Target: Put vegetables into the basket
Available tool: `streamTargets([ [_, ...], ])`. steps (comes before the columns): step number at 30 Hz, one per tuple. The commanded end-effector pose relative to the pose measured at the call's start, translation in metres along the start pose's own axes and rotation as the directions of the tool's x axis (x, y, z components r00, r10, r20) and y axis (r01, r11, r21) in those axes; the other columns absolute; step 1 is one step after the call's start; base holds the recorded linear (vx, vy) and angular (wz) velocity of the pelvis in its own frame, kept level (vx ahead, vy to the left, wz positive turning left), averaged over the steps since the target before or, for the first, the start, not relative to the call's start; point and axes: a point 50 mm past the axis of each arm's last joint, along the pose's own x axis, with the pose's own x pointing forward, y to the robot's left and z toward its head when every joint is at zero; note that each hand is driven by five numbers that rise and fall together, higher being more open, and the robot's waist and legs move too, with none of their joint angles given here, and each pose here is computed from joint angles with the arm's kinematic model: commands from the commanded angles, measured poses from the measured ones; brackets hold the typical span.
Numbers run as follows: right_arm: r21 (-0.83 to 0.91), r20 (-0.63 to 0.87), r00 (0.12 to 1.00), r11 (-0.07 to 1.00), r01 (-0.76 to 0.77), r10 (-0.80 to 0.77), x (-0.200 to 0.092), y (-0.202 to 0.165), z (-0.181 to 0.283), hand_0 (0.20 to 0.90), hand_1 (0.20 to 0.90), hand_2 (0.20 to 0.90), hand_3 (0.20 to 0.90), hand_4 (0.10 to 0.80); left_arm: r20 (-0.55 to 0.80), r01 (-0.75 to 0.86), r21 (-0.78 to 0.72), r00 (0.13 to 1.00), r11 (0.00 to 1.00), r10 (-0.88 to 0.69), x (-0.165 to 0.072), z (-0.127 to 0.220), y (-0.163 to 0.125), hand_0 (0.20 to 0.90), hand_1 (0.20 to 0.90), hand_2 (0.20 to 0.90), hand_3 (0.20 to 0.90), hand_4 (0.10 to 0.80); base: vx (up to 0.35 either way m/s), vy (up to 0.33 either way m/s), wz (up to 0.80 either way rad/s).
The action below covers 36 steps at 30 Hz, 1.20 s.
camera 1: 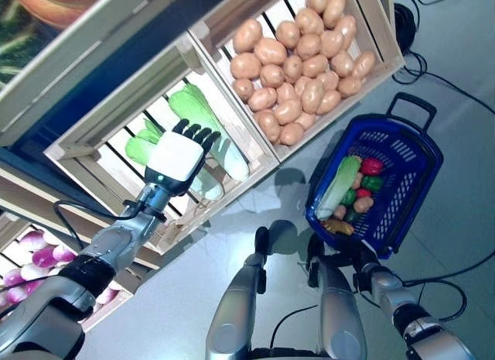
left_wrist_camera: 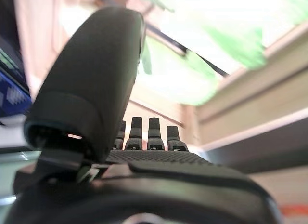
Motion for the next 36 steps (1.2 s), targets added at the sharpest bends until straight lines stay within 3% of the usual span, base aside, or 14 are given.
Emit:
streamTargets([
  [1,-0.038,0.01,1.0,0.999,0.029,-0.028,-0.005,-0.012,-0.001,0.9,0.9,0.9,0.9,0.8,-0.07,-0.176,0.114,0.98,0.978,0.185,0.018,-0.029,0.034,0.9,0.9,0.9,0.9,0.8,-0.046,0.097,-0.13],
  [9,-0.058,0.005,0.998,0.996,0.067,-0.066,-0.003,-0.03,0.009,0.9,0.9,0.9,0.9,0.8,-0.102,-0.109,0.136,0.987,0.985,0.123,0.019,-0.037,0.028,0.9,0.9,0.9,0.9,0.8,-0.028,0.053,-0.07],
  [24,-0.056,0.073,0.995,0.996,0.074,-0.07,0.001,-0.031,0.035,0.9,0.9,0.9,0.9,0.8,-0.216,0.002,0.187,0.976,0.982,0.039,0.009,-0.053,0.016,0.9,0.9,0.9,0.9,0.8,-0.004,0.001,0.0],
  [36,-0.049,0.081,0.994,0.996,0.078,-0.074,0.0,-0.034,0.035,0.9,0.9,0.9,0.9,0.8,-0.322,0.206,0.175,0.936,0.963,-0.142,-0.016,-0.062,-0.011,0.9,0.9,0.9,0.9,0.8,0.003,-0.005,0.01],
])
